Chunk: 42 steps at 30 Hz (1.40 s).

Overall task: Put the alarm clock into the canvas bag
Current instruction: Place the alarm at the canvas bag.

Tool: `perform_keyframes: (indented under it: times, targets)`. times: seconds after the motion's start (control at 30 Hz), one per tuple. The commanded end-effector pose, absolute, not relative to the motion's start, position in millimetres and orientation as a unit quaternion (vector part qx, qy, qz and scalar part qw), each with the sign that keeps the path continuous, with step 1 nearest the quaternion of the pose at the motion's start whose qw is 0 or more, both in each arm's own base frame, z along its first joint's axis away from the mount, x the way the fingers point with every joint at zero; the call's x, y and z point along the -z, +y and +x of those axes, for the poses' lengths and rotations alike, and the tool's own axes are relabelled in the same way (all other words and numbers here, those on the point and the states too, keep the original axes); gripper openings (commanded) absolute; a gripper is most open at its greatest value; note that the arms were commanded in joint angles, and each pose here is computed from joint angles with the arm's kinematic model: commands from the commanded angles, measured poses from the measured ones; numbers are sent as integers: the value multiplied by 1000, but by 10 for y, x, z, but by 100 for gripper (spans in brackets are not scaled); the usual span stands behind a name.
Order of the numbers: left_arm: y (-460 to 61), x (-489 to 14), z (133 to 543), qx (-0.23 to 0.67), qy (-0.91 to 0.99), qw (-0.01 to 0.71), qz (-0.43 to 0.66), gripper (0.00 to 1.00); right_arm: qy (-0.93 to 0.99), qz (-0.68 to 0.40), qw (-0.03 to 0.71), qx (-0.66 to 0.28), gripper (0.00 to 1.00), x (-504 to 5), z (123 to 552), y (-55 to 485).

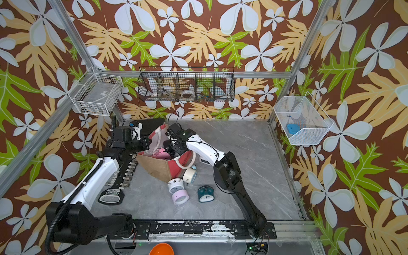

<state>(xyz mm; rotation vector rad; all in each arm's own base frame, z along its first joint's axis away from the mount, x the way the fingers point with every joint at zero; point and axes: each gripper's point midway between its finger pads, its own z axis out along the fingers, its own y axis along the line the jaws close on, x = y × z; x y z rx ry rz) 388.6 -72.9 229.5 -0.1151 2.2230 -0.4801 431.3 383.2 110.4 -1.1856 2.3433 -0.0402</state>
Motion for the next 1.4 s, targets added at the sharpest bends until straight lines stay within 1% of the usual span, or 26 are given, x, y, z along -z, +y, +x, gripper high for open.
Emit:
perform_keyframes:
  times: [0.0,0.13,0.27,0.57,1.03,1.37]
  targets:
    - [-733,-2368,3910,195,880,431,-44,0,866,-448,223,4,53,-918,4211,3848]
    - [-734,-2366,3913,194,880,432,-44,0,867,-448,219,6,60,-864,4213,3843]
    - [-734,-2353,3915,194,880,430,-44,0,867,-444,226,8,69,-933,4234,3843]
    - [-732,-2338,3916,193,882,428,-45,0,860,-429,276,-17,79,-1459,4246,3892]
    - [-730,-2341,3919,193,882,428,-46,0,834,-416,349,-99,80,-2345,4098,4022]
    - [-731,-2341,3919,193,882,428,-45,0,813,-409,400,-108,80,-2919,3970,3827]
